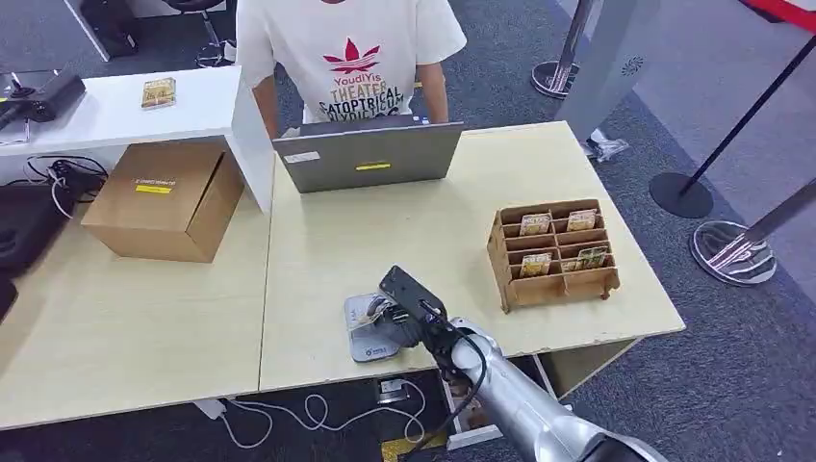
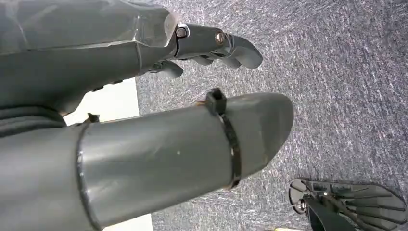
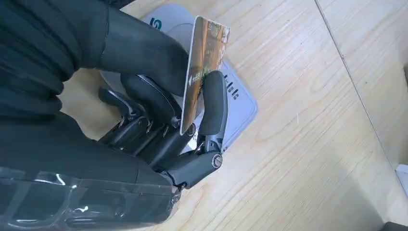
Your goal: Pass the card to the sensor for recognition and then transmit it.
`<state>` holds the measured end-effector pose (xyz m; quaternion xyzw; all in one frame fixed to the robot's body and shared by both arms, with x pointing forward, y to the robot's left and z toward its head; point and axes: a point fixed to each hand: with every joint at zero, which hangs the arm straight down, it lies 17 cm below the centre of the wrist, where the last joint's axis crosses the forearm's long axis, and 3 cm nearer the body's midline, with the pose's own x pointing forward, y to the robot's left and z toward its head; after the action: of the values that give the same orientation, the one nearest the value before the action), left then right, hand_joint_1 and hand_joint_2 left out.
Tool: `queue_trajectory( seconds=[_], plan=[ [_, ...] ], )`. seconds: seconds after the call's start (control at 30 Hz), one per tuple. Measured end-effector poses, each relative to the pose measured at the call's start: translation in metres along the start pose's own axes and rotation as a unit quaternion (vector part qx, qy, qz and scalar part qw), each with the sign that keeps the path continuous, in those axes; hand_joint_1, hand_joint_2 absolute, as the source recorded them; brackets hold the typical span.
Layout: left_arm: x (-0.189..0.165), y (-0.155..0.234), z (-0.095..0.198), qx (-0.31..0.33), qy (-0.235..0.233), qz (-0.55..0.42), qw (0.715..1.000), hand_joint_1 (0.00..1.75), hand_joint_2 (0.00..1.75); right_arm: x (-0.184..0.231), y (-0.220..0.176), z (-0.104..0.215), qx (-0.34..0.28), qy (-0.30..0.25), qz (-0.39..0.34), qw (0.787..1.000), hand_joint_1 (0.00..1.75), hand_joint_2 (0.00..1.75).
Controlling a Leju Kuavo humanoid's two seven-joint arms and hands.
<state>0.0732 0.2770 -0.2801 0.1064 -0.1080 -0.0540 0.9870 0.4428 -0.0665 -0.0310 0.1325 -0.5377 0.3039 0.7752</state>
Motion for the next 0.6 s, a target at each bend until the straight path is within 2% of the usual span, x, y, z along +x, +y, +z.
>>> queue_trajectory(
  seconds=[0.6],
  plan=[
    [0.000,0.000,0.000,0.000,0.000,0.001,1.000,0.00,0.00,-0.004,-0.023,0.002,-0.020,0.005,0.004,1.000,1.75,1.75]
  ],
)
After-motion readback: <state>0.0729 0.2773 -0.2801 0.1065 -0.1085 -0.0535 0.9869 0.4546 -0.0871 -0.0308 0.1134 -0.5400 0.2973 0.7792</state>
